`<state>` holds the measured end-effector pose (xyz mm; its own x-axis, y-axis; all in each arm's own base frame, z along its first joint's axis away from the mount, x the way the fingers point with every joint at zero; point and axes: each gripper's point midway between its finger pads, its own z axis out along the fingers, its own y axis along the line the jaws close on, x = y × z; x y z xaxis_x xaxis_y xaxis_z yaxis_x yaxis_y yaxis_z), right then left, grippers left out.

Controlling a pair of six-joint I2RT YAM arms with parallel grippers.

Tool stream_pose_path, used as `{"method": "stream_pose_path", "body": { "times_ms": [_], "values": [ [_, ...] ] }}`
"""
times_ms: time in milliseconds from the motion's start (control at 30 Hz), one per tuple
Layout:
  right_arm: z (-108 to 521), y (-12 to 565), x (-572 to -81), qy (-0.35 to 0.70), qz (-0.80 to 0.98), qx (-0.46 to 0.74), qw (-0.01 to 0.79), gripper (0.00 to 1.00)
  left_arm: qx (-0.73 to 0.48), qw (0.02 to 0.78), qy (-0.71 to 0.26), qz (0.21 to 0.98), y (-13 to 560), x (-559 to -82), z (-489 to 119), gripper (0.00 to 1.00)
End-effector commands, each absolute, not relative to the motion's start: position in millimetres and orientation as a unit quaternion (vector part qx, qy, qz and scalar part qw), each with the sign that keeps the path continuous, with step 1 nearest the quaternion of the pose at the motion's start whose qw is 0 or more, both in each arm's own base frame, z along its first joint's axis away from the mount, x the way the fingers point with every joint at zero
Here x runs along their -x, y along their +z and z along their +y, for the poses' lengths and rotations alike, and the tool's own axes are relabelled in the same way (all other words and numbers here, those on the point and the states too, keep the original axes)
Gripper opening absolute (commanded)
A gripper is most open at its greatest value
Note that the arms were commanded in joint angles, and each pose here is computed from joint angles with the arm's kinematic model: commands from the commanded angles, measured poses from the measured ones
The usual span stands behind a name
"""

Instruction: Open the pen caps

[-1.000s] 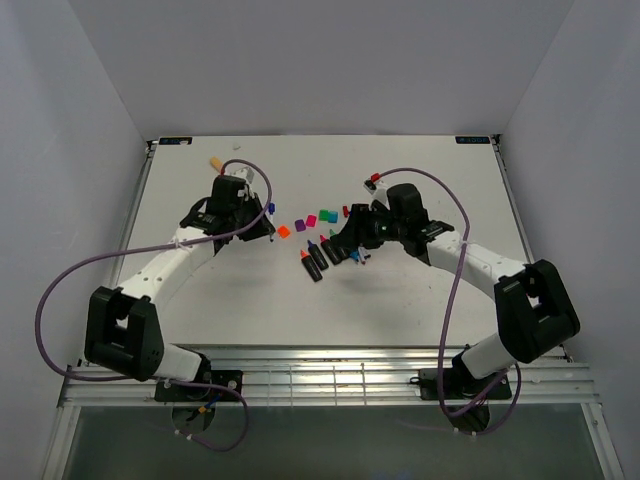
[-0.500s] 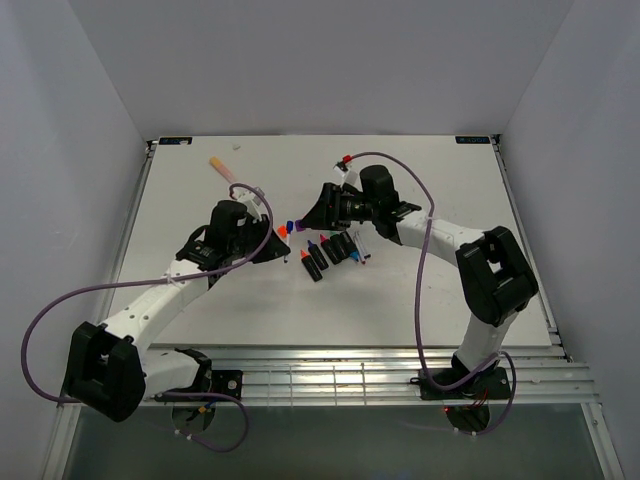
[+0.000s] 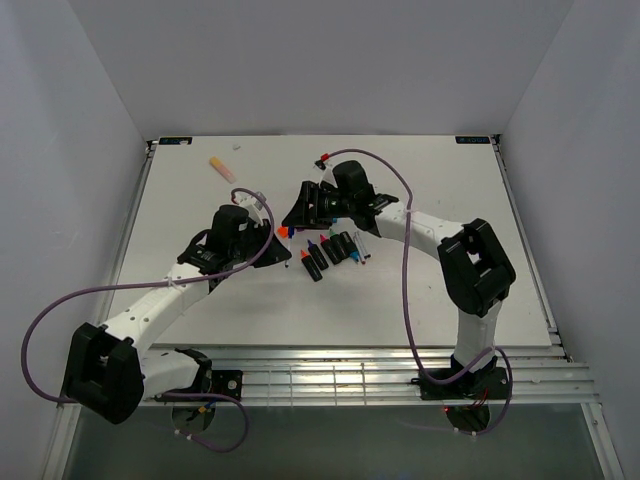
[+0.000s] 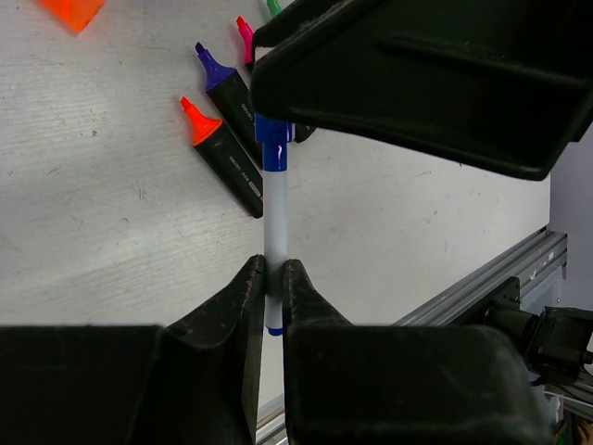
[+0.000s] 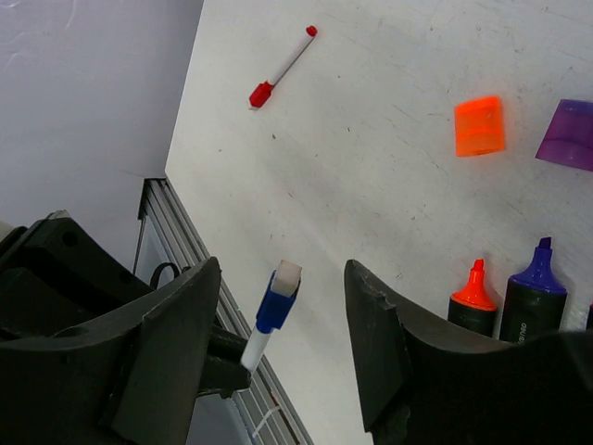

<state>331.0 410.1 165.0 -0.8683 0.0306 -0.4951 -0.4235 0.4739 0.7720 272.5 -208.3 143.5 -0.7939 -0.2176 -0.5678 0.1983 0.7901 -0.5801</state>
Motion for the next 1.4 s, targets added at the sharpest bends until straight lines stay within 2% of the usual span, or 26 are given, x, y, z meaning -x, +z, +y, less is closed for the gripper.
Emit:
{"method": "stream_pose_path", "body": {
  "times_ms": [0,300,400,500,533,567,600,633,667,700,800,933,1367],
  "values": [
    [418,169,-333,0.483,0.833,0.123,0.239,0.61,0.000,0.342,-0.335,0.878,159,-273,-211,0.00],
    [425,164,-326,0.477,0.838,0.125,0.233,0.50,-0.002,0.350,-0.331,0.876,161,-272,-209,0.00],
    [426,164,-326,0.476,0.838,0.126,0.234,0.42,-0.002,0.350,-0.330,0.877,160,-273,-209,0.00],
    [426,162,-325,0.478,0.837,0.127,0.232,0.25,-0.004,0.349,-0.330,0.877,160,-273,-209,0.00],
    [426,162,-324,0.478,0.837,0.127,0.233,0.12,-0.006,0.347,-0.332,0.877,159,-273,-210,0.00],
    [425,163,-324,0.479,0.837,0.126,0.234,0.08,-0.007,0.346,-0.333,0.877,159,-273,-211,0.00],
    [426,165,-324,0.482,0.834,0.128,0.238,0.08,-0.009,0.346,-0.334,0.877,159,-272,-211,0.01],
    [426,163,-322,0.483,0.833,0.130,0.236,0.08,-0.011,0.343,-0.338,0.876,158,-271,-212,0.07],
    [425,167,-322,0.487,0.830,0.132,0.238,0.08,-0.013,0.341,-0.341,0.876,158,-270,-213,0.14],
    [425,168,-321,0.488,0.829,0.134,0.238,0.08,-0.011,0.338,-0.343,0.876,156,-269,-214,0.30],
    [421,173,-317,0.497,0.822,0.144,0.237,0.08,-0.016,0.328,-0.354,0.876,152,-265,-218,0.50],
    [413,182,-313,0.524,0.803,0.148,0.242,0.08,-0.022,0.314,-0.369,0.875,146,-263,-224,0.53],
    [416,191,-297,0.575,0.780,0.130,0.209,0.08,-0.028,0.285,-0.404,0.869,137,-259,-238,0.50]
  ]
}}
